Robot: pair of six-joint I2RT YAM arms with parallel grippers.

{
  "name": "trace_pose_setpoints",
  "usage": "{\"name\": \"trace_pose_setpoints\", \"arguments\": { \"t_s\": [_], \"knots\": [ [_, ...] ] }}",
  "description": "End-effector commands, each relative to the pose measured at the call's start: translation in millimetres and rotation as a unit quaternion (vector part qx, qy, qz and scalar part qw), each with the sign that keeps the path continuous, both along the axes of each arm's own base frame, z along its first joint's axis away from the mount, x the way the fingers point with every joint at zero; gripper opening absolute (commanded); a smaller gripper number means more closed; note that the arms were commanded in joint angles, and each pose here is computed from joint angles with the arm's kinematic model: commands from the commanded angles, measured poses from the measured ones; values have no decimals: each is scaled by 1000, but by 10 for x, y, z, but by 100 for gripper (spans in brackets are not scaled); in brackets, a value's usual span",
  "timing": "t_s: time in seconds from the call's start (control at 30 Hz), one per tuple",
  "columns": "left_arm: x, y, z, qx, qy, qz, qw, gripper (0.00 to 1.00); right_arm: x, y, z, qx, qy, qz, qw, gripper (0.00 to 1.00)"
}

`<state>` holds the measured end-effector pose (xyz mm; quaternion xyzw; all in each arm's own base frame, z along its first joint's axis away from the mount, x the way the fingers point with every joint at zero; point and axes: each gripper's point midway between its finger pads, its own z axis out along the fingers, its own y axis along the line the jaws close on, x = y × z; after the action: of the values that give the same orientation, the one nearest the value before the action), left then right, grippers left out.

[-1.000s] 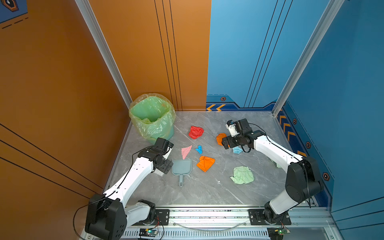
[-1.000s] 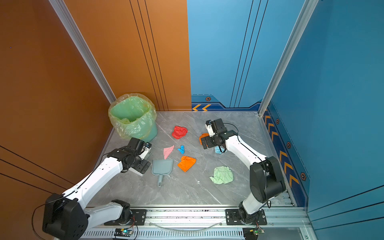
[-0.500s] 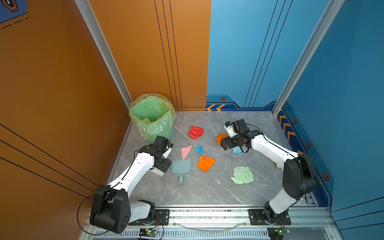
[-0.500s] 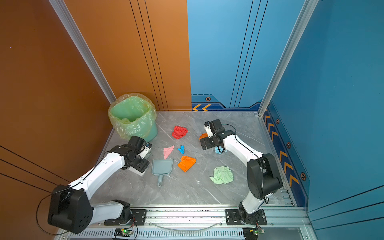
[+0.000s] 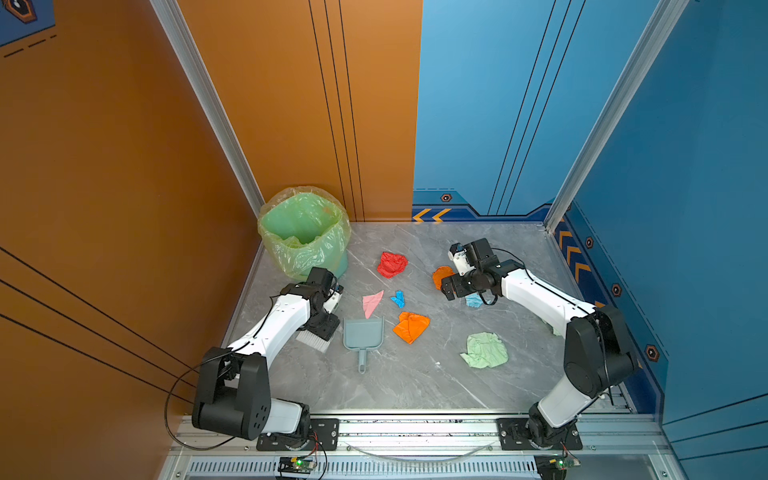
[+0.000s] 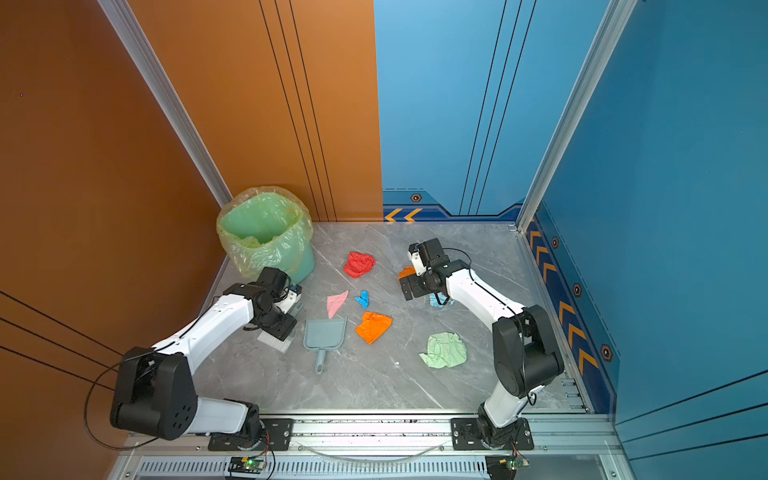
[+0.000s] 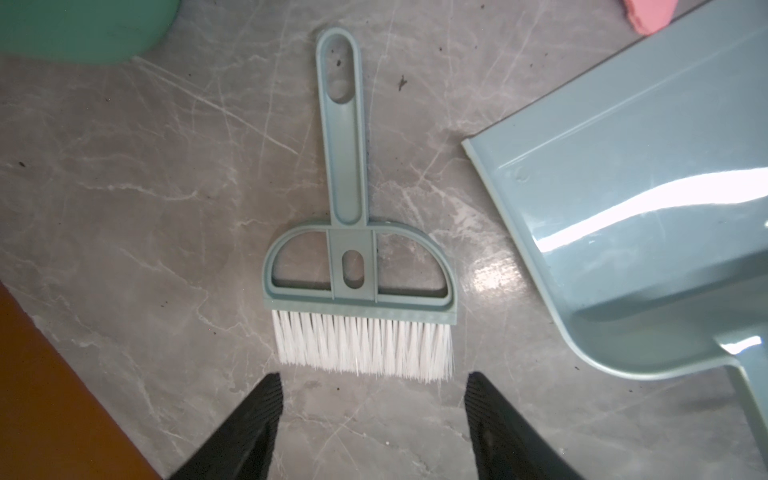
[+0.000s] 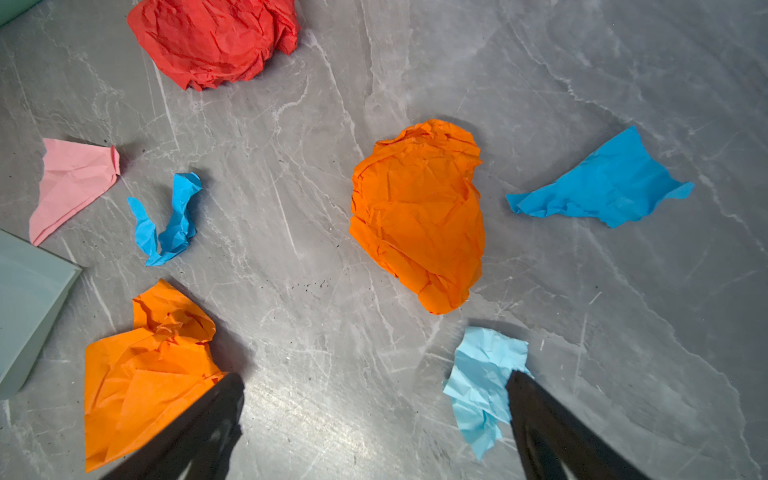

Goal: Sweep away the paper scraps from the table
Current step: 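Move left gripper over the green brush while right gripper reaches toward orange scrap, then lower the left gripper and close it on the brush handle while the right gripper hovers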

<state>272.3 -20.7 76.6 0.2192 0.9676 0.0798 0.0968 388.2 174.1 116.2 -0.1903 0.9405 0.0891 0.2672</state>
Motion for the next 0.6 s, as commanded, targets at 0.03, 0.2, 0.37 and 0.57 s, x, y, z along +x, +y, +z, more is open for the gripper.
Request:
{"name": "trace_pose_setpoints", "arguments": {
  "t_s": [0.03,0.2,0.37,0.57],
  "knots": [
    [47,-5,25,-9,5,-3,1000,69,-25,17,-54,-10,20,5,1000,100],
    [49,23,-21,-4,13,1,1000,67,-30,17,-86,-11,25,6,1000,100],
    [80,6,-37,-11,14,2,1000,65,-32,22,-81,-11,25,7,1000,100],
    [84,38,-72,-9,18,8,1000,63,-35,11,-85,-14,25,8,1000,100]
  ]
}}
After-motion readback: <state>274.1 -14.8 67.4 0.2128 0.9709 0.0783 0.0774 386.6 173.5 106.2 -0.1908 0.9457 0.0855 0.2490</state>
